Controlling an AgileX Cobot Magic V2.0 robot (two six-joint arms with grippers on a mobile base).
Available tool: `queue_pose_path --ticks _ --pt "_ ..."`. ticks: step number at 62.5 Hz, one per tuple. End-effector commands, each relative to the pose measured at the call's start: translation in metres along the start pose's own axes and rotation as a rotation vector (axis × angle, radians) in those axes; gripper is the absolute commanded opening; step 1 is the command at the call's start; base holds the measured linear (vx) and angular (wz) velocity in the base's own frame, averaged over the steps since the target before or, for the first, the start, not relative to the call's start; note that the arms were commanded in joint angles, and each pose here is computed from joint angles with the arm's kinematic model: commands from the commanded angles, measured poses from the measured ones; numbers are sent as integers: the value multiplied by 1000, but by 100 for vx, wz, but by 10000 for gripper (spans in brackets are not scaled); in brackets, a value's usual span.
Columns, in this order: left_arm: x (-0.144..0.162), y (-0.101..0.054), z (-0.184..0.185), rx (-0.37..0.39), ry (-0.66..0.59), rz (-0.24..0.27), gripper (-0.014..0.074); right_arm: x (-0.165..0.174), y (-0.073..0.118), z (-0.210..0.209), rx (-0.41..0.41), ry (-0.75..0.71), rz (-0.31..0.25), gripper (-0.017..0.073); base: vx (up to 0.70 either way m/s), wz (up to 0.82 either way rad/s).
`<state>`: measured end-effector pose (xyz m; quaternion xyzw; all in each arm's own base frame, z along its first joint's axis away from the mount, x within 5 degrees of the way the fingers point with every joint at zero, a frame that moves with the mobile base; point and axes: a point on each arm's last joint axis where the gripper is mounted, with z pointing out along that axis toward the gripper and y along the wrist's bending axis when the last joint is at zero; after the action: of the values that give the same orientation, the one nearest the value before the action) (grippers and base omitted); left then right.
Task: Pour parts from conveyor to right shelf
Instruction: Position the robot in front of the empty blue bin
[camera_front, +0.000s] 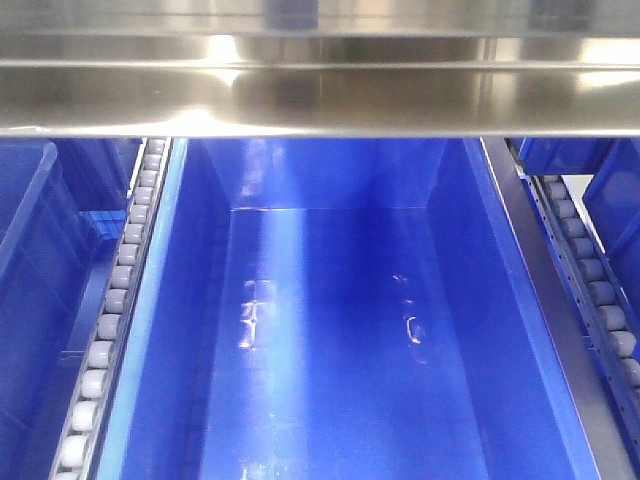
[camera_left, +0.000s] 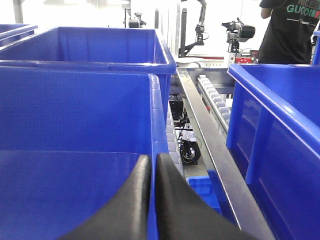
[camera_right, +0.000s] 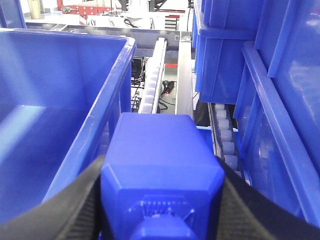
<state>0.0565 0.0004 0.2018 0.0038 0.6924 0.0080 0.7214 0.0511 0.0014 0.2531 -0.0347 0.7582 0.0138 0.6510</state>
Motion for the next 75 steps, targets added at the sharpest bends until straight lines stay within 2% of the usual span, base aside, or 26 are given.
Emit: queue_pose_path --ticks 1,33,45,56,65,75 --pt "3 0 0 2 -54 -10 -6 -16 0 -2 1 -102 -16 -9 0 0" --pt "3 0 0 2 -54 -10 -6 -17 0 -2 0 -109 -16 -9 0 0" --pt "3 0 0 2 -54 -10 -6 -22 1 -3 -15 -165 13 -9 0 0" --pt "3 0 0 2 -54 -10 -6 -26 2 -4 -19 -203 12 -9 0 0" --pt "3 0 0 2 -55 -10 -6 -27 2 1 -19 -180 4 -6 0 0" --pt "3 0 0 2 -56 -10 -6 -44 2 13 -15 -98 -6 -1 0 0"
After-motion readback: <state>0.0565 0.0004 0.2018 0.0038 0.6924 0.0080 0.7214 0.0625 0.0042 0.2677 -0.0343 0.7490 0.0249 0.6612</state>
